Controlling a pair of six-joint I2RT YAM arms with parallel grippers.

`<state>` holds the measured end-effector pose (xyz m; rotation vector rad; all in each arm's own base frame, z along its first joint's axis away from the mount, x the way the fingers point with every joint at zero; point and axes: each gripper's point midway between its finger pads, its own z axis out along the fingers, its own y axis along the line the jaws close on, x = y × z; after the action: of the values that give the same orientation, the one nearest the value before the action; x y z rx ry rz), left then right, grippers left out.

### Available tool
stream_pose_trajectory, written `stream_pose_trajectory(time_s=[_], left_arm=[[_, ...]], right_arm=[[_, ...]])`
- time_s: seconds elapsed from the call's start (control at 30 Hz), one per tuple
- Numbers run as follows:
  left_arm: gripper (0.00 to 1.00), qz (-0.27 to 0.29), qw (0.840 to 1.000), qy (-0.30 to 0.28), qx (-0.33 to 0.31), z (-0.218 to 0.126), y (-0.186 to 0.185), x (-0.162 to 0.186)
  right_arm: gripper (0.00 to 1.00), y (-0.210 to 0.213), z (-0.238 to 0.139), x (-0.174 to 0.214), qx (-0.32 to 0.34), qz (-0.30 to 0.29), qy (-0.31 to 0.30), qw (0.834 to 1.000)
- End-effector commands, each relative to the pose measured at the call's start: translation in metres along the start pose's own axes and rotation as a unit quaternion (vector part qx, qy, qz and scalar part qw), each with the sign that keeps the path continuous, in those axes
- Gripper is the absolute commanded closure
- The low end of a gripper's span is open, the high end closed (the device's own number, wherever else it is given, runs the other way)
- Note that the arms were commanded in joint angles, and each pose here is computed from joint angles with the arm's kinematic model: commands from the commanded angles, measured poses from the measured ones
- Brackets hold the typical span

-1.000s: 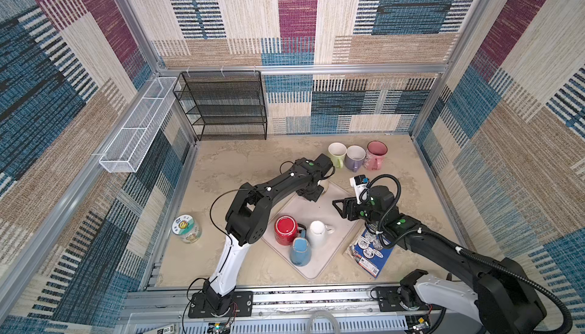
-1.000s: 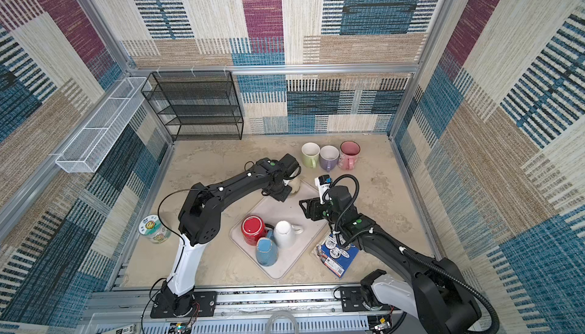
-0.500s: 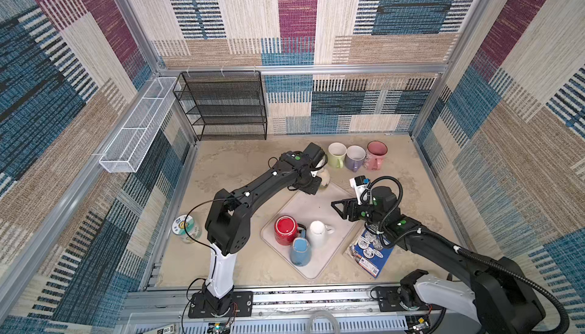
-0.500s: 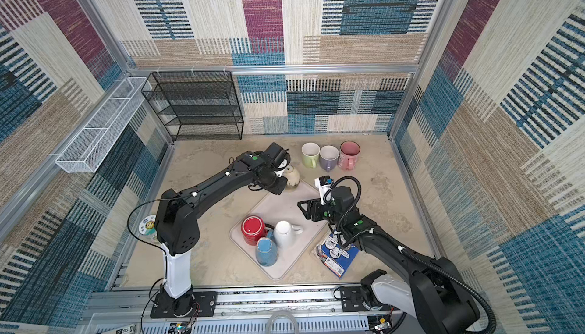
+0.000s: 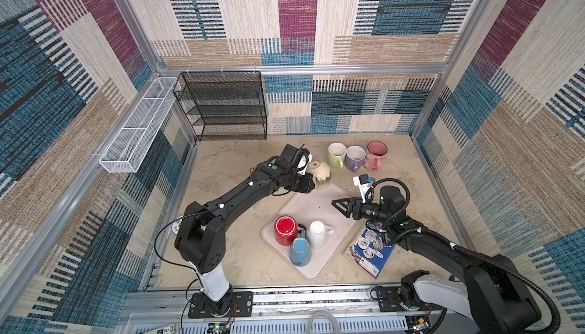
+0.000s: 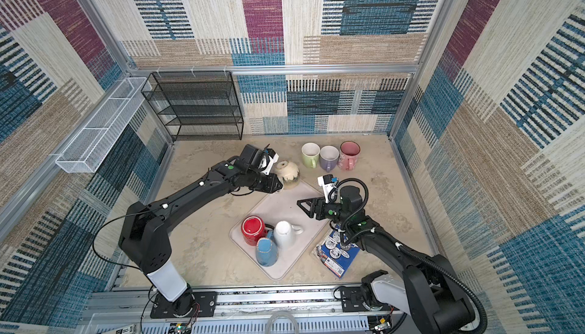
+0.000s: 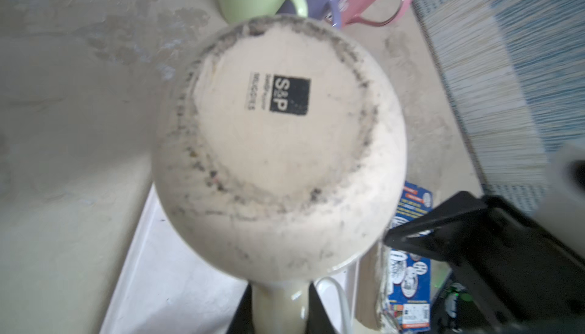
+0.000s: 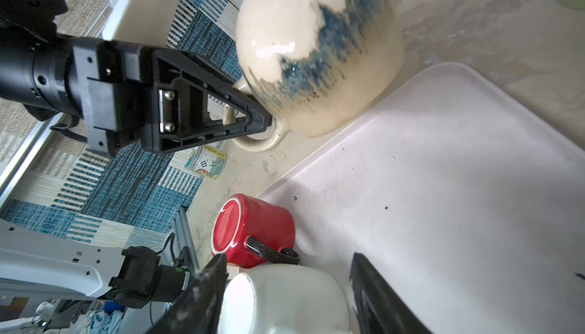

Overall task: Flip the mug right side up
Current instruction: 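Turn the cream mug sideways with the left gripper while the right gripper approaches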

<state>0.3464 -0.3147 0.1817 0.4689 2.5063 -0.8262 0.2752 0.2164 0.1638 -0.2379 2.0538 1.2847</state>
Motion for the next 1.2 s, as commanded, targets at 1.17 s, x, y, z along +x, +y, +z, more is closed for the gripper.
stream_pose_trajectory(time_s=[1.17], left_arm=[[1.0,-0.034,0.939,-0.199,0.279,-0.067,-0.079,-0.061]], right_arm=[[0.52,0.064,0.012,-0.072,-0.172,0.046,-0.065,0.982]])
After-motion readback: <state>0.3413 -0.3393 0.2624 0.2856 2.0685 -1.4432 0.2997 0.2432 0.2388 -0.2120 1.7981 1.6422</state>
